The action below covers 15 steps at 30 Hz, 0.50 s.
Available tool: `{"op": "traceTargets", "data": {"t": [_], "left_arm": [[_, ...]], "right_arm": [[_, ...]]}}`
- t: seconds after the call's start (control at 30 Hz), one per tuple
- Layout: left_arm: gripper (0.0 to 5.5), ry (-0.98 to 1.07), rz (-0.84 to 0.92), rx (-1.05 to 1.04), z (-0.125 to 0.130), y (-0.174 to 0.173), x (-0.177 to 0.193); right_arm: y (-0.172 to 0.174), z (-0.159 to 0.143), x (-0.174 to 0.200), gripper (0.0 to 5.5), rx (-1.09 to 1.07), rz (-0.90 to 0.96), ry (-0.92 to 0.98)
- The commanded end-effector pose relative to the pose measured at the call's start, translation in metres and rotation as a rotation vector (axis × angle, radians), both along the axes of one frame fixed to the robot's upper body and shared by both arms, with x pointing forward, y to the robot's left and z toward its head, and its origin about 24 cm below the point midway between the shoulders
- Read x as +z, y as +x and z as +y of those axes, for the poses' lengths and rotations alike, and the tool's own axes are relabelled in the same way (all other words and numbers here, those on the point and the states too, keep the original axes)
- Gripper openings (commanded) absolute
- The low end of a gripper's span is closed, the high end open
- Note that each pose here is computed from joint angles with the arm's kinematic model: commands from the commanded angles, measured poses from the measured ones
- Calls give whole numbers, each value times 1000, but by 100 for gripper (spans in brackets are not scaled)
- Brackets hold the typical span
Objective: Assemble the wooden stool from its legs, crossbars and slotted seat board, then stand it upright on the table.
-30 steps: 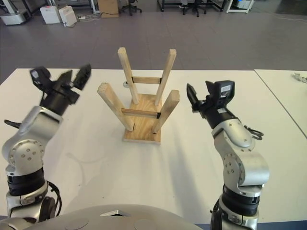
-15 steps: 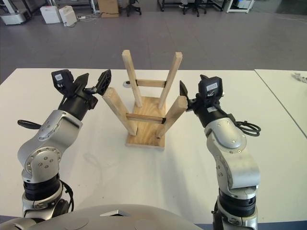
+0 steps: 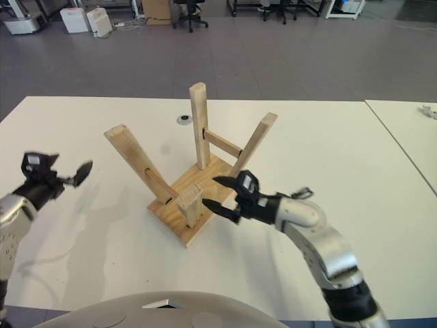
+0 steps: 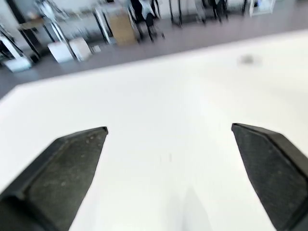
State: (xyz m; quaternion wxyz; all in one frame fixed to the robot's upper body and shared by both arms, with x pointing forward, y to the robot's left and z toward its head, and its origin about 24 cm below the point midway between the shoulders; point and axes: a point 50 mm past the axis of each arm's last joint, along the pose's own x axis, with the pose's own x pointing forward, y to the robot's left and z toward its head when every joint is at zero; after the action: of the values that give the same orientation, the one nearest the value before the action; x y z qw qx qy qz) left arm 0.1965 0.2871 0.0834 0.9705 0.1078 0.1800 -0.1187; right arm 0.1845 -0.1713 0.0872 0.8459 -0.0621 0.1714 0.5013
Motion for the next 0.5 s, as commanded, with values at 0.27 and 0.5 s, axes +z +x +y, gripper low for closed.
{"op": "traceTargets", "data": {"t": [0.27,0.5], "left_arm": [[473,178,351,-607,-88,-18,-57],[473,152,172,-212,-89,47,-74]], "right_arm": [[154,-16,-61,328,-349,-101,-322],[119,-39,-85,328,-152,-73,-323]]}}
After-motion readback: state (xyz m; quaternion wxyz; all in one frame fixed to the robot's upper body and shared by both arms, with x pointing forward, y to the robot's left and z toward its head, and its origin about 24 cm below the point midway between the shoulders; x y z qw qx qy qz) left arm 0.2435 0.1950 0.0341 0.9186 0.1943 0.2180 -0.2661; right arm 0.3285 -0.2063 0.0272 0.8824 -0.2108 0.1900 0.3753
